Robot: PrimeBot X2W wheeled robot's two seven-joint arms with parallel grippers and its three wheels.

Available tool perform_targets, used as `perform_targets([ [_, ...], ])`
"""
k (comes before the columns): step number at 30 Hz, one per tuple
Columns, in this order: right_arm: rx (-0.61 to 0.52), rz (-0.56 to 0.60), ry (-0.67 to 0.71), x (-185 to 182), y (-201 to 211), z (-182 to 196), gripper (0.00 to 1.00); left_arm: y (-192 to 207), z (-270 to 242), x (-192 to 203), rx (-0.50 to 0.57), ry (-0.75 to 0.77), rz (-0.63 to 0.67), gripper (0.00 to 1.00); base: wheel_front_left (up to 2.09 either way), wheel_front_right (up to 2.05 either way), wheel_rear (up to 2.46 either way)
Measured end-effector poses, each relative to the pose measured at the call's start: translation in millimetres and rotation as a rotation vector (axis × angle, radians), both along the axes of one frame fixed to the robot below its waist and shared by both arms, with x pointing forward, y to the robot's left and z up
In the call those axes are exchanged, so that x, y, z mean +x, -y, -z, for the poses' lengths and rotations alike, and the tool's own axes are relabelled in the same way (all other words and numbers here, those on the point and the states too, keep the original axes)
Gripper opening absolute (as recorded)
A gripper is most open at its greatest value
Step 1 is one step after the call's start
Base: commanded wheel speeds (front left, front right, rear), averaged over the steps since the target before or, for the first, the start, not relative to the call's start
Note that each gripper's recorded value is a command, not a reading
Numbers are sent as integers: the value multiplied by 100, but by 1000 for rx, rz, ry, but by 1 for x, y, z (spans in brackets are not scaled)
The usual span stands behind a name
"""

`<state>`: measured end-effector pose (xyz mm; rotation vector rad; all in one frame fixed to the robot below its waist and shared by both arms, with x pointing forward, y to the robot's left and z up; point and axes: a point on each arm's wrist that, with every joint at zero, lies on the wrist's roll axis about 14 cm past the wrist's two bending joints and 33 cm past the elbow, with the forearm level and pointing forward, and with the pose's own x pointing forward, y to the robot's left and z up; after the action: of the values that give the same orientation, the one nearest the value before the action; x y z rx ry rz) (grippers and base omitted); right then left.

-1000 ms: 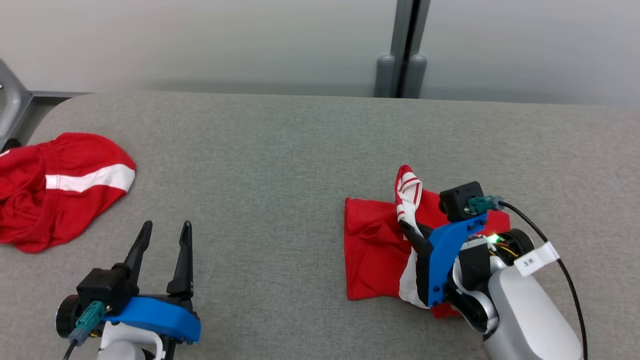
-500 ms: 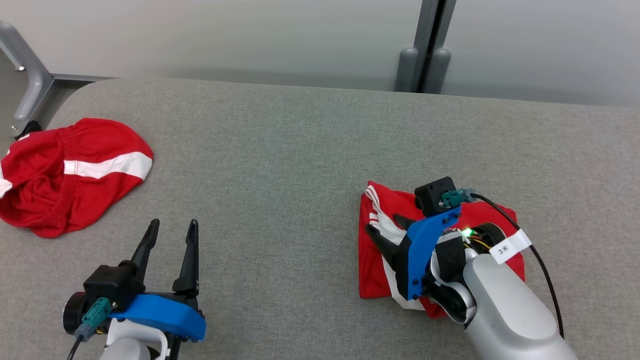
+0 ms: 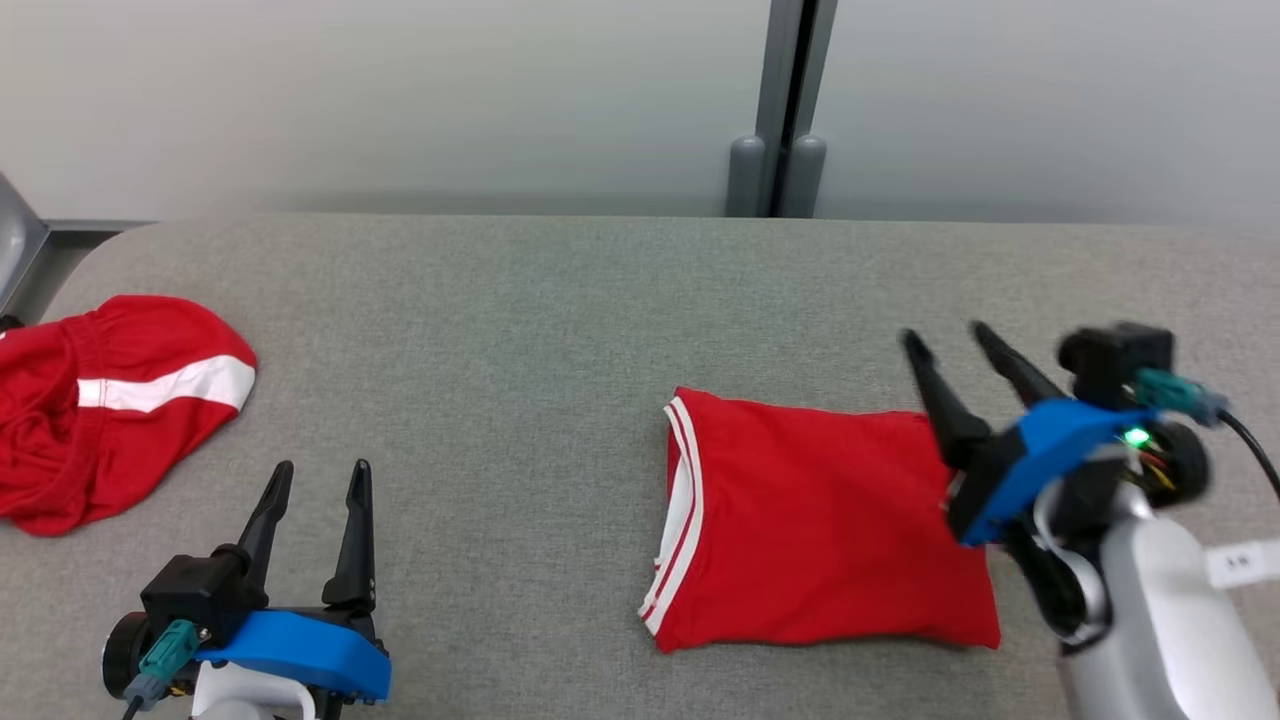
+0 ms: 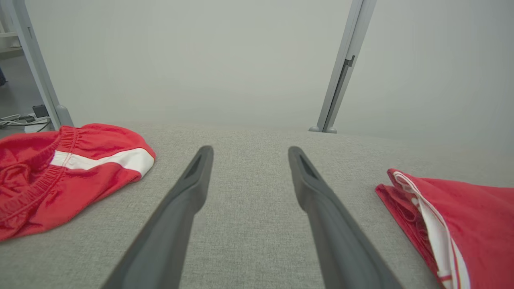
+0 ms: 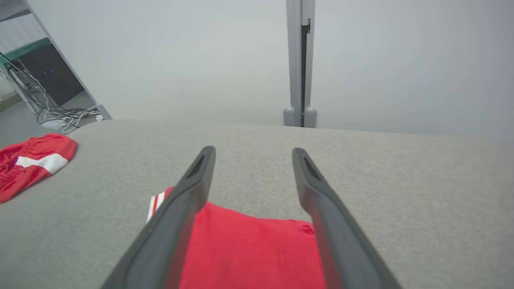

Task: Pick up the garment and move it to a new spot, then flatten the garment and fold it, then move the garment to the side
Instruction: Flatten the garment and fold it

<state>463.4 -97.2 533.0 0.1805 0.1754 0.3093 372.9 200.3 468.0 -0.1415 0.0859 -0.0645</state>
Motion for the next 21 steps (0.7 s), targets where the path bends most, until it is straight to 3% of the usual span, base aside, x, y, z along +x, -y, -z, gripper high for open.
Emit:
perform_targets([
  [6,-143,188,6,-28,69,16,100,5,-5,1,1,14,20,100,0,0,0],
  [11,-144,291,77,-52,102,18,100,9,-8,-1,-1,26,25,100,0,0,0],
  [21,-117,289,133,-81,98,27,100,15,-16,-8,18,54,34,100,0,0,0],
])
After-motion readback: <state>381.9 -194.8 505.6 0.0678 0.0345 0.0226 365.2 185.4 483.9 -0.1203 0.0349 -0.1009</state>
